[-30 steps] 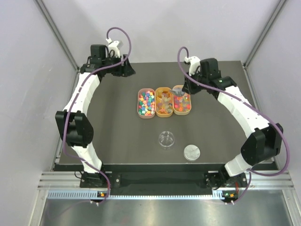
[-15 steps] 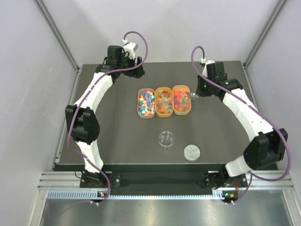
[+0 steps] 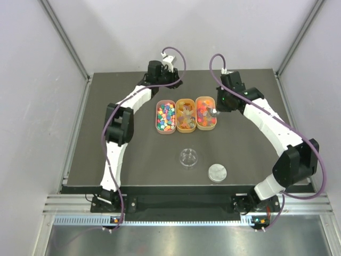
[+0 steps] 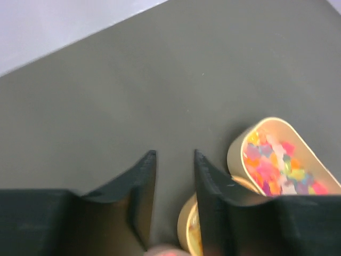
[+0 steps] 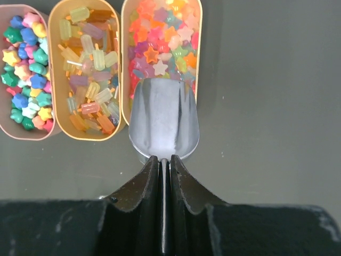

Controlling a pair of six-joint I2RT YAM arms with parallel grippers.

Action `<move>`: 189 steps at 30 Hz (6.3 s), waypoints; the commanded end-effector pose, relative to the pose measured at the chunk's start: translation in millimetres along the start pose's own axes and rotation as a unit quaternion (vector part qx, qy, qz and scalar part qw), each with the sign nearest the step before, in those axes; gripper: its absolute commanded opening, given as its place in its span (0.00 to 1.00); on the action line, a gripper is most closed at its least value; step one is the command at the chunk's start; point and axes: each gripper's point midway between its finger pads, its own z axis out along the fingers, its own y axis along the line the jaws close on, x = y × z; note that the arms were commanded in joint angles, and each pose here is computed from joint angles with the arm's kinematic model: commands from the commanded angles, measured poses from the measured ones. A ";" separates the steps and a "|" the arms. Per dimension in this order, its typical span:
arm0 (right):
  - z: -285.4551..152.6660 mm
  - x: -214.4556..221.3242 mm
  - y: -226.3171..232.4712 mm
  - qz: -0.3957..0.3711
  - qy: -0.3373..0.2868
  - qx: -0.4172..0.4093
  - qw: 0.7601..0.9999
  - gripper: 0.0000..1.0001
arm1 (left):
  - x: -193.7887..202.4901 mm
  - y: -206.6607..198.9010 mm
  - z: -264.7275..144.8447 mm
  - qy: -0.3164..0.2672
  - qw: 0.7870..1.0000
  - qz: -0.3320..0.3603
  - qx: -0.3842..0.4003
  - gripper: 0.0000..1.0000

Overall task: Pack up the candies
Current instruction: Scoop the fake candies from the storage box, then place the fake candies in the packing bottle.

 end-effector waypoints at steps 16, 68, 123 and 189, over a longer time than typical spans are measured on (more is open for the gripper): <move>20.6 23.7 22.6 0.041 0.069 0.002 0.997 0.00 | -46.0 -57.7 88.5 -0.162 0.982 0.058 0.082 0.00; 53.3 93.6 6.2 0.002 0.143 0.054 0.988 0.00 | 68.1 -111.5 108.2 -0.039 0.973 -0.060 0.219 0.00; 109.1 68.6 4.5 -0.023 0.081 -0.016 0.996 0.00 | 43.6 -147.3 72.6 -0.023 0.956 -0.090 0.279 0.39; -75.5 148.1 -2.5 -0.735 0.069 -0.277 0.615 0.00 | -7.4 40.4 -174.0 0.009 0.997 0.001 -0.072 0.56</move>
